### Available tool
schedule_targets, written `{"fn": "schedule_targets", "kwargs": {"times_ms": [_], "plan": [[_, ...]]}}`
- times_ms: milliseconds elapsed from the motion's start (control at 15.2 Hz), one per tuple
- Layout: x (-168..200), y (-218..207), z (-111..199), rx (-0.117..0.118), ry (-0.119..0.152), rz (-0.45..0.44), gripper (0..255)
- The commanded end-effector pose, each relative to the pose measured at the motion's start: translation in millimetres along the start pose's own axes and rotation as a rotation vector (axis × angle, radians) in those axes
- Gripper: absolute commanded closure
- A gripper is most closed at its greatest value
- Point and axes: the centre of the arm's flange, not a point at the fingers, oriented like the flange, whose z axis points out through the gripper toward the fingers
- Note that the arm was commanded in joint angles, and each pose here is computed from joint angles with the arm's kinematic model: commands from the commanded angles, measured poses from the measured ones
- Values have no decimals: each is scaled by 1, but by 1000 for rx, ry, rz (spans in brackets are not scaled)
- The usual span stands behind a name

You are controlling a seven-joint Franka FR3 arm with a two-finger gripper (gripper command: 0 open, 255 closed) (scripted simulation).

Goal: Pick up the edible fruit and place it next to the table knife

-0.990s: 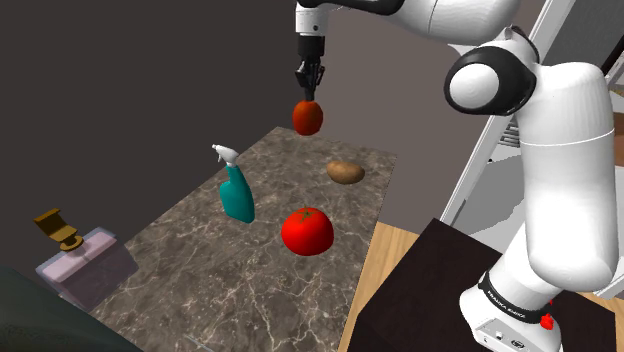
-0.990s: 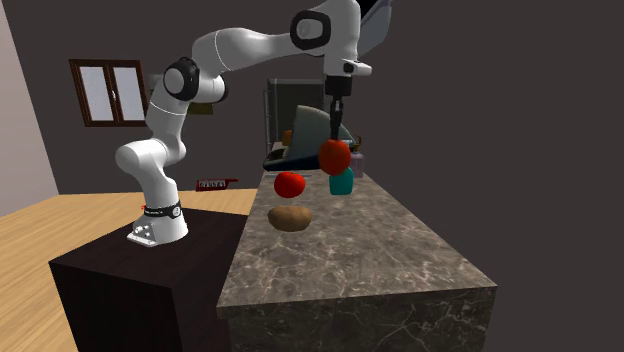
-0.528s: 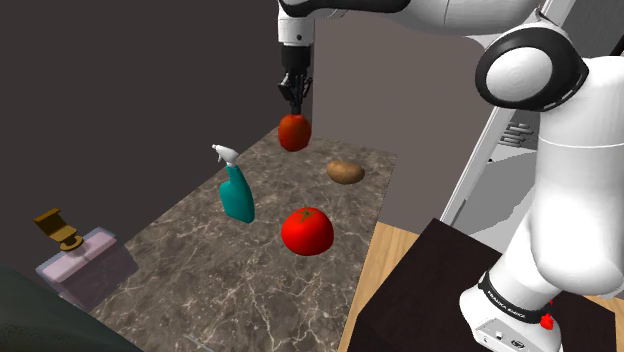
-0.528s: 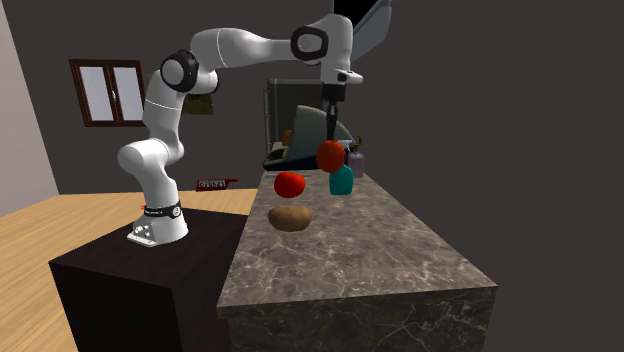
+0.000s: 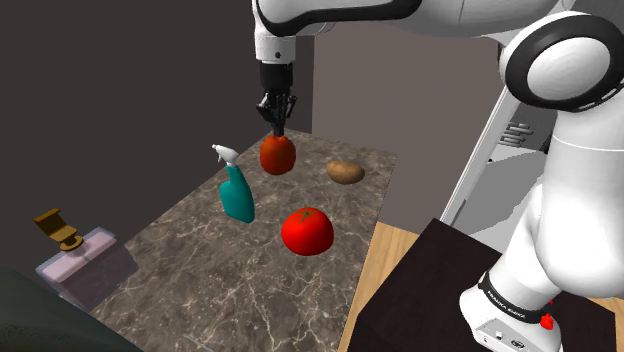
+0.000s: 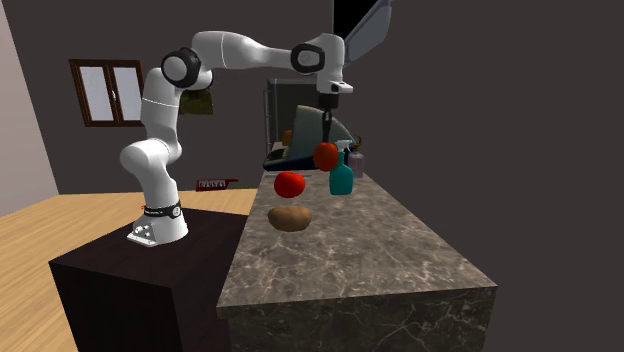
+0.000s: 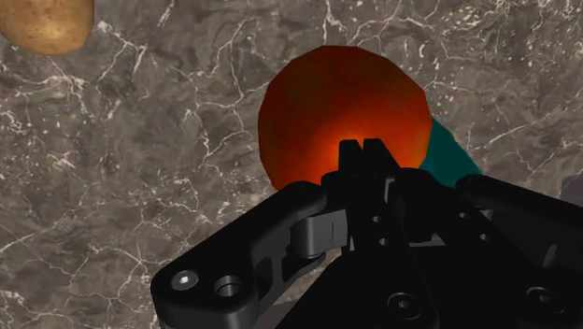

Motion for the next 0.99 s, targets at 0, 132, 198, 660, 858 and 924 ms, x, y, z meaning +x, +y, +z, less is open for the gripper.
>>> {"fn": "schedule_targets", "kwargs": {"times_ms": [0, 132, 198, 660, 858, 924], "plan": [[0, -27, 5, 0, 0, 1, 255], [-2, -53, 12, 0, 0, 1, 255], [-4, -65, 15, 0, 0, 1, 255], [-13, -154, 40, 0, 0, 1, 255], [-18, -192, 50, 0, 0, 1, 255], [-19, -204, 54, 0, 0, 1, 255]]}}
